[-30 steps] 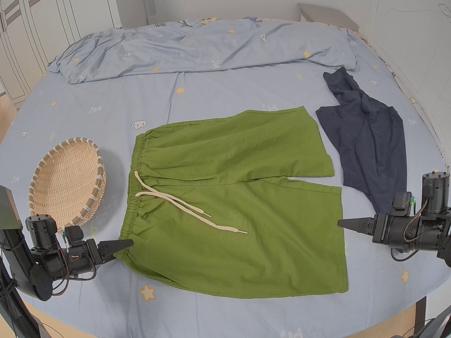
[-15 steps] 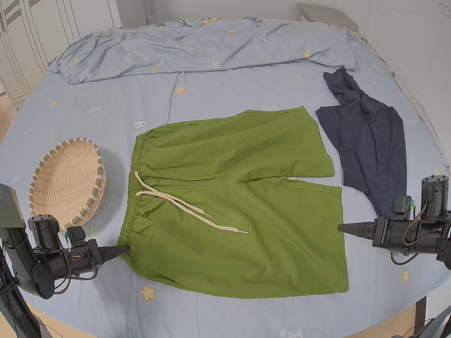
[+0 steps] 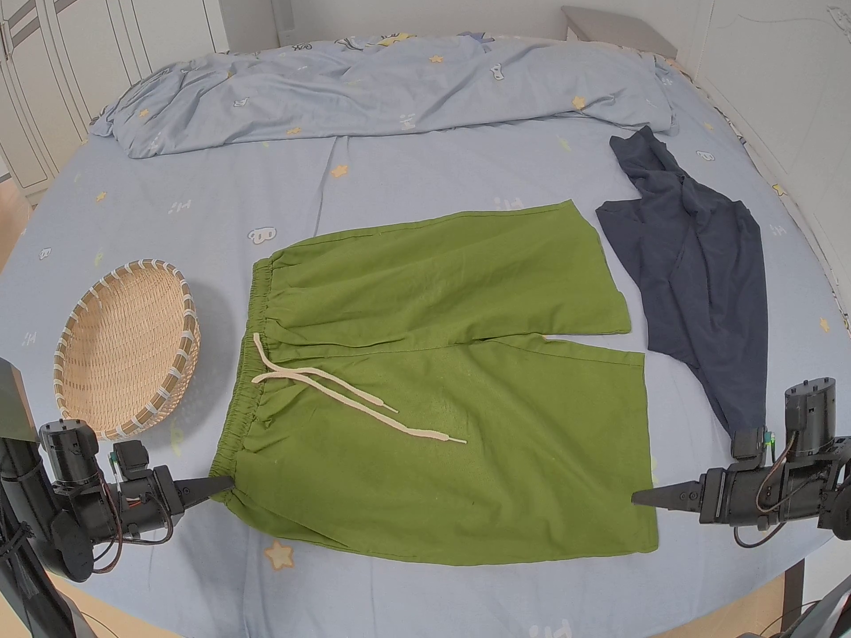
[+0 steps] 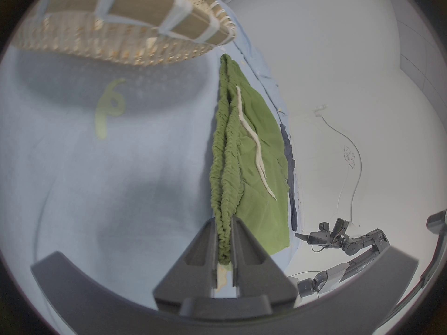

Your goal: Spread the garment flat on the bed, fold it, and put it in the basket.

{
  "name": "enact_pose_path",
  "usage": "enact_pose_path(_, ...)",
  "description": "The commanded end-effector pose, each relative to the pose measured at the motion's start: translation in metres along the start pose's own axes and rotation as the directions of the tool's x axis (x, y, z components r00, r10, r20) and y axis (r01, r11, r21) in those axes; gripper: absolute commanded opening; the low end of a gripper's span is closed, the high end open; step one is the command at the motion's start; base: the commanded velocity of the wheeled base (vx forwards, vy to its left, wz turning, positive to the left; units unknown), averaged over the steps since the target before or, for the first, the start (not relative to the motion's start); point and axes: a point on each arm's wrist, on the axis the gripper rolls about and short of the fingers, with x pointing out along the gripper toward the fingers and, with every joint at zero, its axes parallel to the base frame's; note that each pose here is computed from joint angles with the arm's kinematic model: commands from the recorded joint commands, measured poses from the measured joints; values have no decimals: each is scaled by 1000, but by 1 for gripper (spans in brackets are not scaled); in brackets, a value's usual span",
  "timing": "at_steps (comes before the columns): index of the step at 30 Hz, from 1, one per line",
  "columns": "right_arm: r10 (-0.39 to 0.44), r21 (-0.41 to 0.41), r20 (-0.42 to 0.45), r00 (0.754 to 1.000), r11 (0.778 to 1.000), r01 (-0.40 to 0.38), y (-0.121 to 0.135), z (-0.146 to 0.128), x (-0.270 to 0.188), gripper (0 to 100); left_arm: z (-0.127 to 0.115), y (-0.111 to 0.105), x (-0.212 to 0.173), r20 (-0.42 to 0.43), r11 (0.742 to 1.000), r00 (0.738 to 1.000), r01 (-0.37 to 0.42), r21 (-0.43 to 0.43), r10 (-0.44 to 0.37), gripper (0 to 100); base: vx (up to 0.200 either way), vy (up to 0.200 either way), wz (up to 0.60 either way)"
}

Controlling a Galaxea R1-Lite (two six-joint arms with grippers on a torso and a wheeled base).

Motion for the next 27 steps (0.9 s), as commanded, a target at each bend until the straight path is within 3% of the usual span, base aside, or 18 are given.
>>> enact_pose_path(1,45,45,-92,995,998,-41,-7,-12,3,100,-3,-1,-12,1,999,1000,-8,-32,8,0,0,0,0)
enact_pose_path(3,52,51,-101,993,998,-47,-8,-13,4,100,-4,-1,-11,-16,999,1000,16,-35,-16,0,0,0,0)
enact_pose_path(5,69,84,-166,984,995,-55,-16,-16,15,100,-4,-2,-11,-27,999,999,33,-36,-34,0,0,0,0)
enact_pose_path(11,52,116,-152,987,993,-35,-25,-16,14,100,-3,-1,-12,-19,999,999,34,-35,-34,0,0,0,0)
enact_pose_path(16,37,132,-189,981,991,-12,-34,-17,25,100,-3,-1,-12,-19,999,999,34,-34,-35,0,0,0,0)
enact_pose_path(27,27,154,-146,989,988,-5,-50,-14,33,100,-4,-1,-11,-23,999,999,38,-31,-39,0,0,0,0)
